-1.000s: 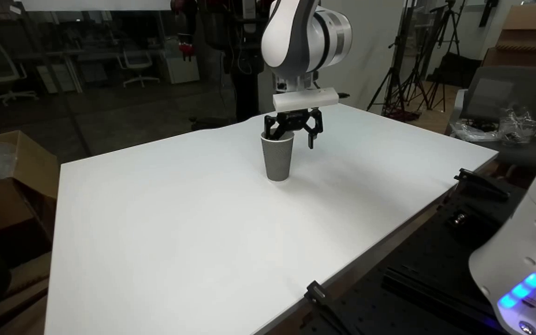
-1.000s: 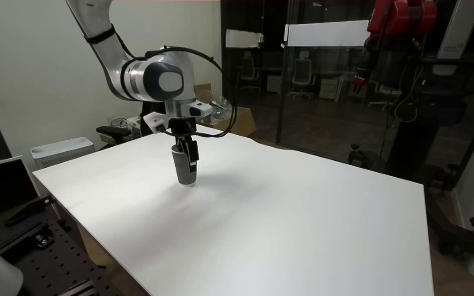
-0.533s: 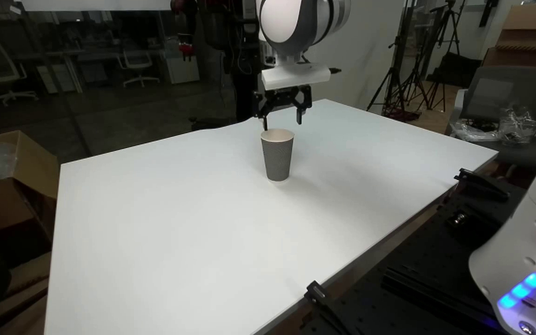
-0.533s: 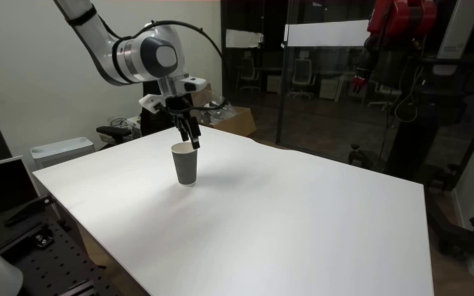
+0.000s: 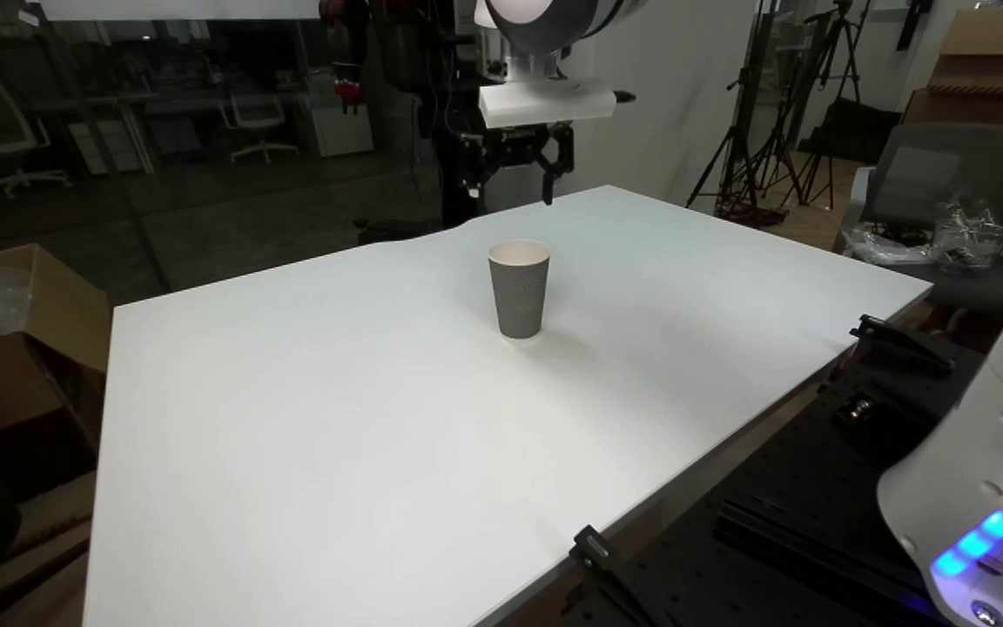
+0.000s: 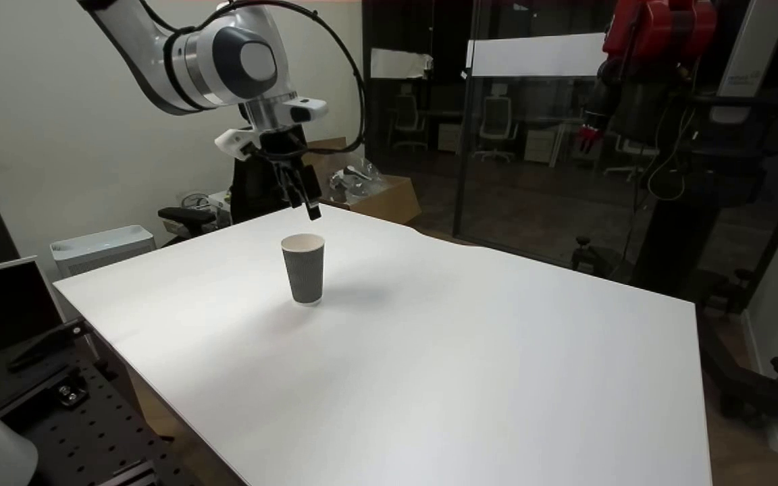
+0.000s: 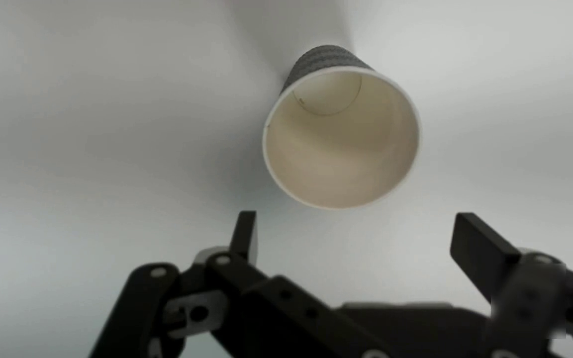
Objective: Place the mug in the middle of the table
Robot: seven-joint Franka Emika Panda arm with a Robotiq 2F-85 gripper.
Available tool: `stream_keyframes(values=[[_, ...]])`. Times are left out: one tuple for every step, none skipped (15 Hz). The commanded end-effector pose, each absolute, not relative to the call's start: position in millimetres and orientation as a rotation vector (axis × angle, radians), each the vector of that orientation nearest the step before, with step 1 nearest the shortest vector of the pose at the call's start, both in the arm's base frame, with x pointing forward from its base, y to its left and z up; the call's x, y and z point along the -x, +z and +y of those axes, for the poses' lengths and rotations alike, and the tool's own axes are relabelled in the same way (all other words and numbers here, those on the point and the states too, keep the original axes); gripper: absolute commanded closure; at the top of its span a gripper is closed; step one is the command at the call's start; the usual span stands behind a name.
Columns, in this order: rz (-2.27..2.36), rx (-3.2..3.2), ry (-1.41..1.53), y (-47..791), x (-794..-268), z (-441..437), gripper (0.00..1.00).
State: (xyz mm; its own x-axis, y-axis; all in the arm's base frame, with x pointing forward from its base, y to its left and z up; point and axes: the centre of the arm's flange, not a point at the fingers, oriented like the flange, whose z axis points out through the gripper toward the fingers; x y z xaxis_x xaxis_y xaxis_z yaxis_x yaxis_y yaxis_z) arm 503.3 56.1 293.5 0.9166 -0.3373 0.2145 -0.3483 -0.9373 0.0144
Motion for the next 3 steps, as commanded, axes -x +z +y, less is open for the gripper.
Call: stream_keyframes(values=[[-0.543,-3.023,0.319,291.3,-503.3,55.2,0.00],[-0.544,-3.022,0.316,290.1,-503.3,54.9,0.00],[-0.544,-3.022,0.315,289.9,-503.3,54.8,0.00]])
